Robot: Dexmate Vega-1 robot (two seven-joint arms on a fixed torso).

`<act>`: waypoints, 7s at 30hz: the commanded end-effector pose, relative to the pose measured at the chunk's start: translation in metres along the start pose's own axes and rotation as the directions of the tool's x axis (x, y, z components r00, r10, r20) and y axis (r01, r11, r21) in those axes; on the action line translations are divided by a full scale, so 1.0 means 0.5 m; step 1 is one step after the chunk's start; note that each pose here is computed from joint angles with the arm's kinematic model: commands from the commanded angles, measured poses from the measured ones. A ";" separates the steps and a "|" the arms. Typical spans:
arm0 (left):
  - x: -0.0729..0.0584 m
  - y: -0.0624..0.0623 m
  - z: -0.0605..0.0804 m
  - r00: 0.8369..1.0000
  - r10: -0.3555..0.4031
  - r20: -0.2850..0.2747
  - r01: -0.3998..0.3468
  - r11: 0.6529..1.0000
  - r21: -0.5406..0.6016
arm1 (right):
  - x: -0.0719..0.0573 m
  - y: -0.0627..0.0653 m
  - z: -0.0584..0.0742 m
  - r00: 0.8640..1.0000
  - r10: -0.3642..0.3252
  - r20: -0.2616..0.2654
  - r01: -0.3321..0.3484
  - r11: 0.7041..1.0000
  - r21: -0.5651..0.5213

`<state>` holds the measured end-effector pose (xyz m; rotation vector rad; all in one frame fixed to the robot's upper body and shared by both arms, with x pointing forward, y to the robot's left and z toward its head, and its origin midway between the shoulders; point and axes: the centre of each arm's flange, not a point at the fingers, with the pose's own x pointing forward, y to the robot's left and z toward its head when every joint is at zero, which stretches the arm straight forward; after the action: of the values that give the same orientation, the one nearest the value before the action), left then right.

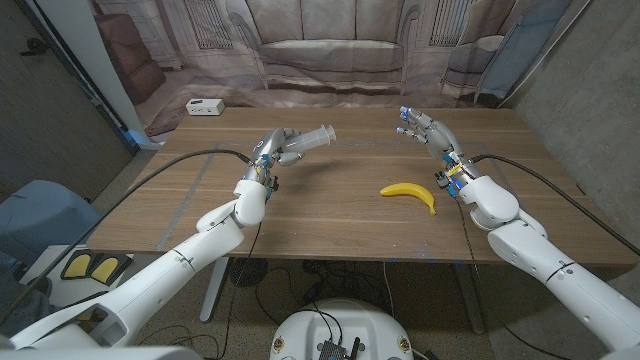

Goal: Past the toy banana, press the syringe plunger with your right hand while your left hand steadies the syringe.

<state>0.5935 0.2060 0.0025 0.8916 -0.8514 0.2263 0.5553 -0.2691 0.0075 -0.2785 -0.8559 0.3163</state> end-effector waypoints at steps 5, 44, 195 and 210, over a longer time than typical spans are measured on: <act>0.000 -0.018 -0.021 0.998 -0.043 -0.047 0.044 0.999 0.007 | 0.006 -0.004 -0.005 1.000 0.002 -0.010 -0.002 1.000 0.003; 0.008 -0.071 -0.067 0.979 -0.133 -0.151 0.139 0.990 0.025 | -0.004 -0.007 -0.001 1.000 0.001 -0.030 -0.001 1.000 -0.009; 0.029 -0.104 -0.077 0.932 -0.276 -0.237 0.333 0.908 0.253 | -0.003 -0.013 -0.027 0.999 0.001 -0.054 0.000 1.000 0.010; 0.029 -0.096 -0.076 0.934 -0.270 -0.234 0.329 0.905 0.269 | -0.005 -0.009 -0.027 0.999 -0.004 -0.053 0.004 1.000 0.011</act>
<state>0.6507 0.2010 -0.0318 1.2450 -0.4851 0.1606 0.5654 -0.2772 0.0001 -0.2744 -0.8009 0.3108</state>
